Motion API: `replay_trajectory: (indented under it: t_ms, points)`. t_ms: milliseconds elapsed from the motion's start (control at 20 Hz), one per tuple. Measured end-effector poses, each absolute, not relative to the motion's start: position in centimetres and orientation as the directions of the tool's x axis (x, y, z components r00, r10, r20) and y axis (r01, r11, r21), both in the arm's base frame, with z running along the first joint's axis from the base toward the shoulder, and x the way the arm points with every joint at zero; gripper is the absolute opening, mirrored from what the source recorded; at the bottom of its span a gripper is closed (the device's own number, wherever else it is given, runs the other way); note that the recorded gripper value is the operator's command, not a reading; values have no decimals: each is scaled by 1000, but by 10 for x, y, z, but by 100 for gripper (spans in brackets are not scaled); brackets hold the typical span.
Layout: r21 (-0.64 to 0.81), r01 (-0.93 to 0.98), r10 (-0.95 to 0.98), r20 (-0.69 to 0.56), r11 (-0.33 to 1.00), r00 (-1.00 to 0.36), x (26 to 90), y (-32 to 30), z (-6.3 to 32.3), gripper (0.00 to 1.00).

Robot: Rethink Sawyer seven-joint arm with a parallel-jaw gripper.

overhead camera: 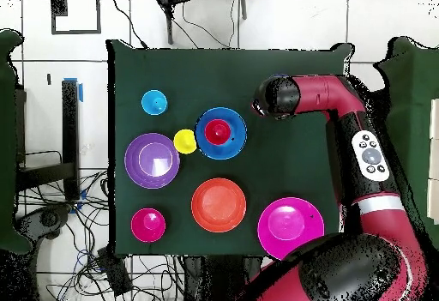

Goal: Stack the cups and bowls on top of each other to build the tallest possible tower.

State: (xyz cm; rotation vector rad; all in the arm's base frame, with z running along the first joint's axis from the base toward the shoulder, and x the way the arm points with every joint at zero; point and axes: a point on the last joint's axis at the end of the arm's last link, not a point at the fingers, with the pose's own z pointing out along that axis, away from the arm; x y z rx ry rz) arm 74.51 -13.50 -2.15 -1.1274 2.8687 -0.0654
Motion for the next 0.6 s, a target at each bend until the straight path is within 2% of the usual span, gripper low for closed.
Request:
replay_trajectory:
  t_ms: [600]
  points:
    - [-64,-681,-683,-37,730,-729,745,-136,-22,0]
